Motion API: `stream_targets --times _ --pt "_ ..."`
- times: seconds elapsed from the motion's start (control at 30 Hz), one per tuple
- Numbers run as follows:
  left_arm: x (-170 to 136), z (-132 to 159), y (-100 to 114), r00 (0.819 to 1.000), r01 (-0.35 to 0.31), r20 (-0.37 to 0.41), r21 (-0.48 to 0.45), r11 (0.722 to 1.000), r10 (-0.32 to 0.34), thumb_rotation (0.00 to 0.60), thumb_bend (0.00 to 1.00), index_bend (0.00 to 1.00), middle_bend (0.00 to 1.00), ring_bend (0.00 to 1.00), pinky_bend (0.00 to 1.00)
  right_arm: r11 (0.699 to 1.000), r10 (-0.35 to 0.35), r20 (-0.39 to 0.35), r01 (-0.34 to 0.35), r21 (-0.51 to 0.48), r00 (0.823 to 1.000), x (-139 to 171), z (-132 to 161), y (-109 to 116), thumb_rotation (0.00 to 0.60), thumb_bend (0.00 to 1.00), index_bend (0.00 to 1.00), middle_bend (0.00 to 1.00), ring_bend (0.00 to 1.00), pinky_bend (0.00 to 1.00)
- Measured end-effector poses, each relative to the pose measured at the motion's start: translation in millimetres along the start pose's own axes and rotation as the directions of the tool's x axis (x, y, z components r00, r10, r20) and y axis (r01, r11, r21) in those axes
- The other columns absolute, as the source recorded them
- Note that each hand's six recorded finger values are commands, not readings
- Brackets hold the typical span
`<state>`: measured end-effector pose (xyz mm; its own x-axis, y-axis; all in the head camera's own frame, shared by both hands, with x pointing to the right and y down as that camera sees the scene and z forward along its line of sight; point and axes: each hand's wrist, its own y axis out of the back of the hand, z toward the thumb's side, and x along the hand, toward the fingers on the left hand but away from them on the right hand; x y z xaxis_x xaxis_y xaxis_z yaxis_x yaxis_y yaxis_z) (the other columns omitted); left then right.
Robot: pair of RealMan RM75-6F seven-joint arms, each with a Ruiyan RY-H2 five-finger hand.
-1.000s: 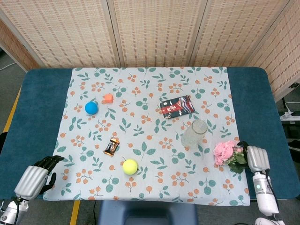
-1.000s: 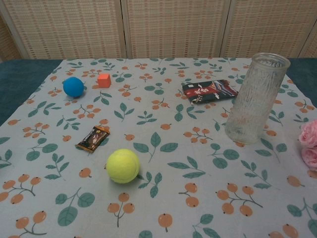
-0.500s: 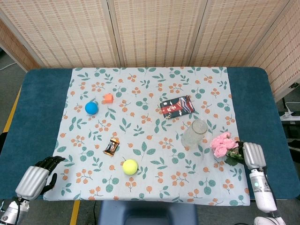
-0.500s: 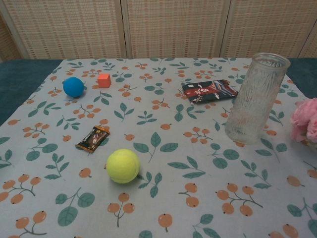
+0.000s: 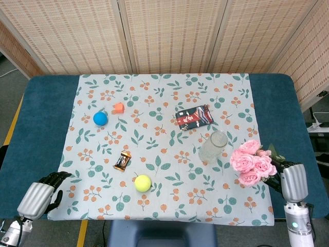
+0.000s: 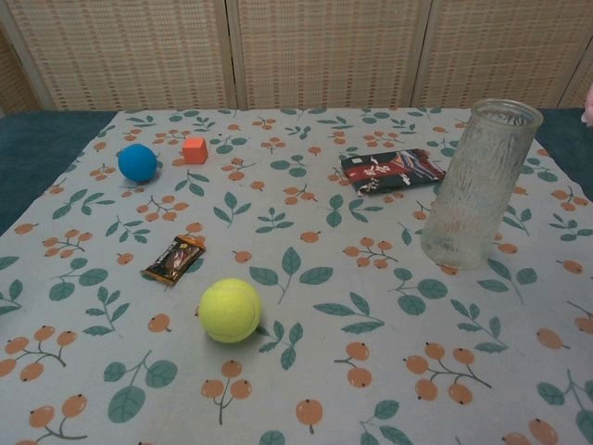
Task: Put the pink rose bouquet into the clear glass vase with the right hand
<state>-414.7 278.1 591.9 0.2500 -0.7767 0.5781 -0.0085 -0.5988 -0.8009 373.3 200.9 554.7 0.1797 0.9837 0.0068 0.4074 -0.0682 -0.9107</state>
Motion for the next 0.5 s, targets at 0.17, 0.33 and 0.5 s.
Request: stream_targets --times 0.17,0.33,0.5 --pt "0 -2 1 1.000 -0.001 -0.006 0.000 1.000 0.001 0.600 0.64 0.19 0.21 0.21 0.43 0.993 -0.045 -0.088 0.035 -0.111 0.995 -17 28 6 0.600 0.65 0.92 1.00 1.00 1.00" --pt "0 -4 1 1.000 -0.003 -0.017 -0.005 1.000 0.003 0.600 0.64 0.19 0.21 0.21 0.43 0.981 -0.057 -0.139 0.030 -0.191 0.989 -31 51 8 0.600 0.65 0.92 1.00 1.00 1.00" --pt "0 -3 2 1.000 -0.006 -0.015 -0.002 1.000 0.006 0.600 0.64 0.19 0.21 0.21 0.43 0.957 -0.025 -0.173 -0.026 -0.288 0.985 -48 75 7 0.600 0.66 0.92 1.00 1.00 1.00"
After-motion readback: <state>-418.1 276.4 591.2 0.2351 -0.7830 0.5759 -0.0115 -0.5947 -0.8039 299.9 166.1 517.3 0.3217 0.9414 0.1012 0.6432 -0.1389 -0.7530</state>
